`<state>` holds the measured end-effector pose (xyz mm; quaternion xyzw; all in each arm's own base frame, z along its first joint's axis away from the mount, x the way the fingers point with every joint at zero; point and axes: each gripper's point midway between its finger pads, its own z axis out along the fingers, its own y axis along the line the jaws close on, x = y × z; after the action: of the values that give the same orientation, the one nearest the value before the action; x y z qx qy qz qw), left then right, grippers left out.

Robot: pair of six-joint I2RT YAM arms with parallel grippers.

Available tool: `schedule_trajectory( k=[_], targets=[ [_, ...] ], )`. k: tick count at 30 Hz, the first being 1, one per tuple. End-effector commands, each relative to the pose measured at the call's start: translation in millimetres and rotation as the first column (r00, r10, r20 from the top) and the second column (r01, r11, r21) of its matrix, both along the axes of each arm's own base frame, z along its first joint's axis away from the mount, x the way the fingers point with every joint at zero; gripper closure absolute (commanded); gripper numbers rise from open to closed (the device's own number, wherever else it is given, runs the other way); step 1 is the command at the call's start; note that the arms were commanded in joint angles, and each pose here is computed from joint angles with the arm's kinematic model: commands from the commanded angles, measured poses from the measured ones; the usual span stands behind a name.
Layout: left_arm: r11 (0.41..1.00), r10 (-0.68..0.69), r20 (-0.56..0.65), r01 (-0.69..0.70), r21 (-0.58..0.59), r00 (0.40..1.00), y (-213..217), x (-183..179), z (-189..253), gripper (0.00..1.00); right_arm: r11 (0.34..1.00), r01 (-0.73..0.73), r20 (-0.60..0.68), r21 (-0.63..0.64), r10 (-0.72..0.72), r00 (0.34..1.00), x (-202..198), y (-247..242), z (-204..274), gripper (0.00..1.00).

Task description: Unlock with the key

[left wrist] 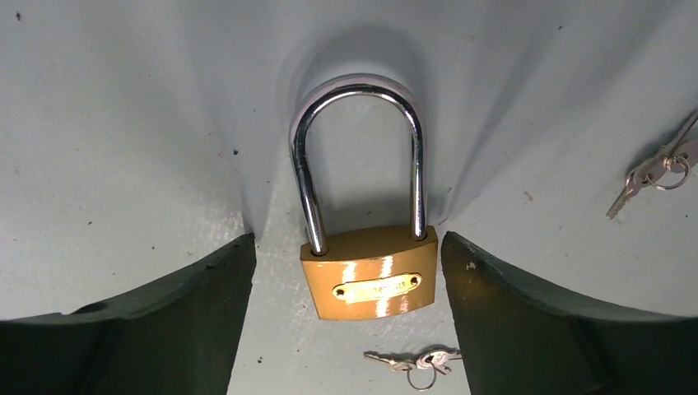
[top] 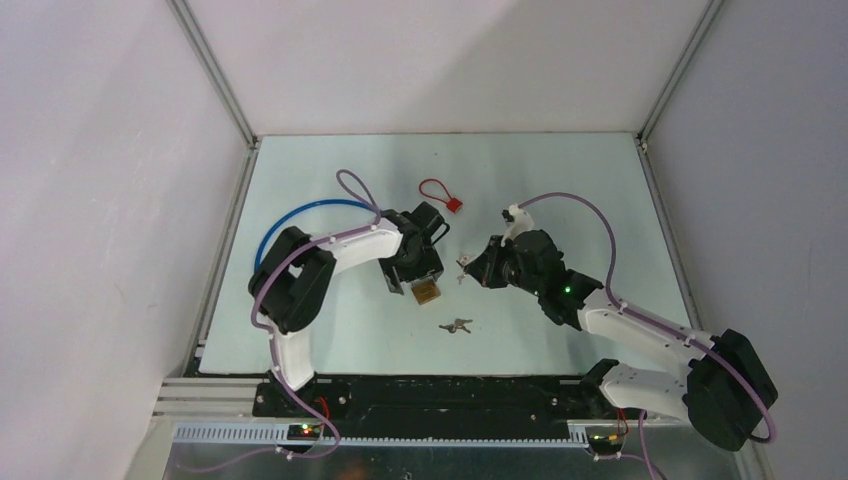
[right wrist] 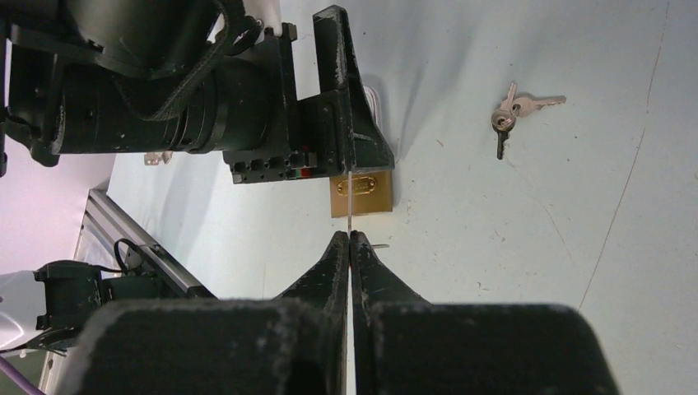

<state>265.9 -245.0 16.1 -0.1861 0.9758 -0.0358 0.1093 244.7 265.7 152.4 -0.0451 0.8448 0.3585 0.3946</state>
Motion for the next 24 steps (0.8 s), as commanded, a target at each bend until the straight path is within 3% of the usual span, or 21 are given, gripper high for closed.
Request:
schedule_trajectory(
  k=[1, 10, 12, 18, 23, 24],
  targets=[
    [0.998, 0.009, -0.073, -0.005, 0.062, 0.997, 4.5, -11.8, -22.2, 0.16, 0.999, 0.029, 0.056, 0.032, -0.03, 0.998, 6.6, -3.4, 14.9, 1.0],
    [0.977, -0.042, -0.168, 0.076, 0.199, 0.985, 23.6, -24.0, -40.9, 0.16, 0.999, 0.008, 0.056, 0.036, -0.01, 0.998, 5.0, -0.5, 11.5, 1.0],
    [0.977, -0.043, -0.177, 0.079, 0.198, 0.983, 23.4, -24.9, -43.2, 0.21, 0.999, -0.002, 0.06, 0.04, 0.0, 0.998, 4.0, 1.1, 11.8, 1.0],
    [0.991, -0.022, -0.184, 0.046, 0.127, 0.983, 5.2, -22.3, -36.6, 0.55, 0.997, -0.026, 0.061, 0.067, 0.022, 0.998, -1.6, 6.2, 8.0, 1.0],
    [0.999, 0.0, -0.13, 0.007, 0.051, 0.992, -7.2, -9.1, -11.7, 0.73, 0.994, -0.079, 0.089, 0.074, 0.072, 0.993, -13.1, 16.7, 6.8, 1.0],
    [1.0, 0.005, -0.121, -0.002, 0.027, 0.993, -9.1, -7.6, -3.8, 0.84, 0.992, -0.092, 0.099, 0.081, 0.084, 0.992, -16.9, 19.3, 6.1, 1.0]
  ],
)
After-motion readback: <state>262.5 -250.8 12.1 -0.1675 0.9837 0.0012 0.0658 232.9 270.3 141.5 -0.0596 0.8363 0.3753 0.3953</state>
